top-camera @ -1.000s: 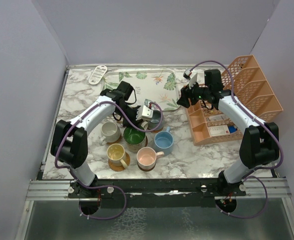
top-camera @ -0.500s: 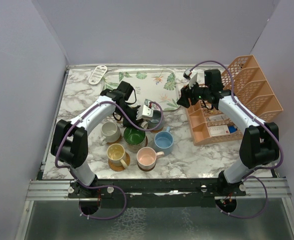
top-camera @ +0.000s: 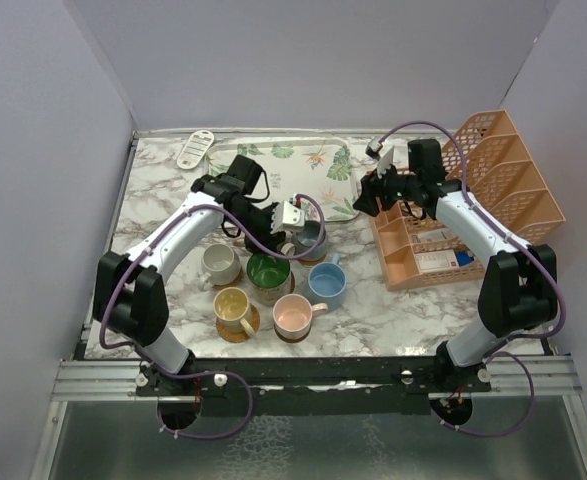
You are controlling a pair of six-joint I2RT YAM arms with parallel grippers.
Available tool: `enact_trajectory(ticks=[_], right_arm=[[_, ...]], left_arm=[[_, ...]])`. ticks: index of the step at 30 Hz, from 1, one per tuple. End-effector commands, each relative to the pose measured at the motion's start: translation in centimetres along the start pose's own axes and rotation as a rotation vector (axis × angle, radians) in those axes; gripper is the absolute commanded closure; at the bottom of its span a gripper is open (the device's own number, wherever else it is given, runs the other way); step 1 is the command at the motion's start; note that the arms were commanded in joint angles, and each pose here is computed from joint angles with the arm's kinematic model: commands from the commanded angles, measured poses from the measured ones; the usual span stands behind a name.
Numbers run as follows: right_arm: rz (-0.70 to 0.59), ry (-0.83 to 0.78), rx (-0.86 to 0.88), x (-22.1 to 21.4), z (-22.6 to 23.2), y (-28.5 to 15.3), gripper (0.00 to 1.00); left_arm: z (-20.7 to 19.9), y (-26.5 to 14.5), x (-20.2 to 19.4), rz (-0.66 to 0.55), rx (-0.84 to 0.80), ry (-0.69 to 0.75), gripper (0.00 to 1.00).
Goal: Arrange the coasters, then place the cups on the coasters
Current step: Place the cup on the coaster.
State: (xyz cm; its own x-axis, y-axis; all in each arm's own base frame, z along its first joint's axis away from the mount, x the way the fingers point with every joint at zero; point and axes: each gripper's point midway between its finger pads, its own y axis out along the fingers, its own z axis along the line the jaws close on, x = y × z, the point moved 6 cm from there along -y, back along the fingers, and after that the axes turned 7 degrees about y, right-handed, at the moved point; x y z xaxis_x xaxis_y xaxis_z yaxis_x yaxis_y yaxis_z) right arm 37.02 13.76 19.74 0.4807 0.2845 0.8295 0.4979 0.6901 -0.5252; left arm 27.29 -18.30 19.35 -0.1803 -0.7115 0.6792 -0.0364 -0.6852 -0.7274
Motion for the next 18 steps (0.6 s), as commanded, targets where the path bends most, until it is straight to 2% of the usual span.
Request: enact_trajectory(ticks=[1,4,8,12,18], right_arm=[[-0.015,-0.017,0.014,0.7,0.1,-0.5,0.43],[0.001,-0.010,-0.015,1.1,-0.2,-0.8,0.41],[0.015,-0.025,-0.141,2.3,-1.2,-2.2,0.39],[0.061,-0.035,-0.278,2.5,-2.5,-3.4,0.34],[0.165,-0.018,-0.418,2.3,-4.0,-4.5,0.32]], left_arm=[[0.2,-2.4,2.6,-0.044,0.092,0.044,0.54],[0.3,-3.2,2.6,-0.019,0.160,0.033,0.51],[0.9,-4.8,2.7,0.010,0.323,0.014,0.47],[1.9,-7.8,3.5,0.002,0.568,-0.007,0.35],[3.9,-12.6,1.7,-0.037,0.902,-0.206,0.20]])
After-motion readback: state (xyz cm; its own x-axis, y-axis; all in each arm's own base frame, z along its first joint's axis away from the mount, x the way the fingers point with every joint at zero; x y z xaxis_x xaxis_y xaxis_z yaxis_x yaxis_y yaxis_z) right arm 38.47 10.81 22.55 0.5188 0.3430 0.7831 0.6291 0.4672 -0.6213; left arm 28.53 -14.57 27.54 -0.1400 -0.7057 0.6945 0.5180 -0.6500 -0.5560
